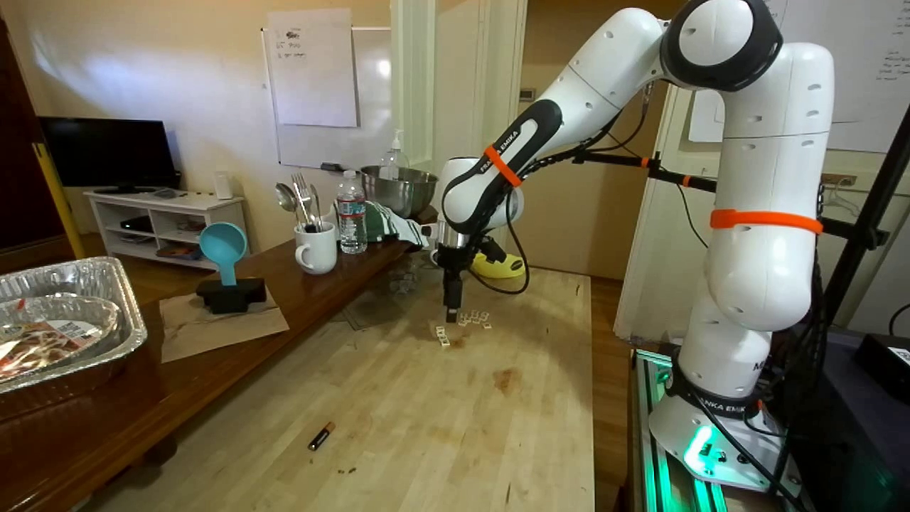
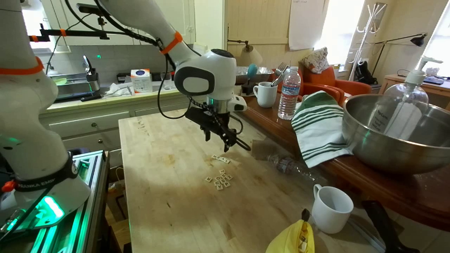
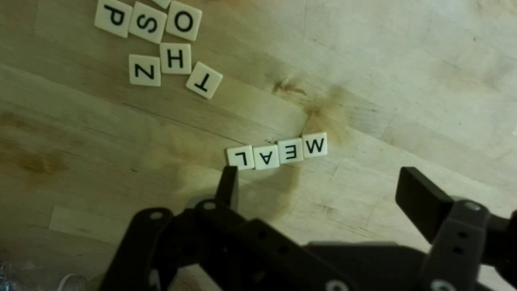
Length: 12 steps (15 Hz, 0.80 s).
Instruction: Move the letter tiles to the left
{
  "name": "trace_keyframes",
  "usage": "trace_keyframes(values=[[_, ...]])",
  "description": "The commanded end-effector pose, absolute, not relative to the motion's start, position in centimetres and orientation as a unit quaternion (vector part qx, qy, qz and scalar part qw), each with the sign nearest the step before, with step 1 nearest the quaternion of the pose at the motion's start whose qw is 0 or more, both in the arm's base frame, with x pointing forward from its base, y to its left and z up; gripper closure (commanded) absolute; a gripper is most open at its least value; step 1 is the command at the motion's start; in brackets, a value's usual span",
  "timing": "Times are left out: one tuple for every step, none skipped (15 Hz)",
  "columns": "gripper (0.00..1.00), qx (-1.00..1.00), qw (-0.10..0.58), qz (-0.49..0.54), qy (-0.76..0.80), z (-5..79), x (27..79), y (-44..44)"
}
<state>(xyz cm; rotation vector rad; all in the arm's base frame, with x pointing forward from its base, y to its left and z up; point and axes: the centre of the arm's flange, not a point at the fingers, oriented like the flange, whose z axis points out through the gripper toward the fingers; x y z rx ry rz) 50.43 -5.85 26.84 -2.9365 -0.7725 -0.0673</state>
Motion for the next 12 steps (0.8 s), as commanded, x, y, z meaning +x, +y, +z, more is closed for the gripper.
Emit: trace_keyframes(values=[[0.00,-0.959,0.055,-0.029,-0.276,27.5,48.9,-5.5],[0.00,-0.958,0.054,-0.030,-0.279,27.7,48.8,-5.4],[0.00,-0.958,0.053,-0.031,-0.281,27.8,48.8,-5.3],[0.00,-0.957,0.052,-0.034,-0.282,27.9,48.7,-5.2],[0.00,-0.957,0.051,-0.037,-0.282,27.9,48.7,-5.0],[0.00,-0.958,0.050,-0.040,-0.281,28.0,48.7,-4.9],[0.00,-0.958,0.049,-0.042,-0.280,28.1,48.7,-4.9],[0.00,-0.958,0.047,-0.045,-0.278,28.2,48.8,-4.8],[0.00,-0.959,0.046,-0.048,-0.277,28.3,48.8,-4.8],[0.00,-0.959,0.045,-0.051,-0.275,28.3,48.9,-4.8],[0.00,-0.959,0.045,-0.037,-0.278,28.2,49.9,-5.0],[0.00,-0.959,0.044,-0.037,-0.279,28.2,49.9,-5.0]])
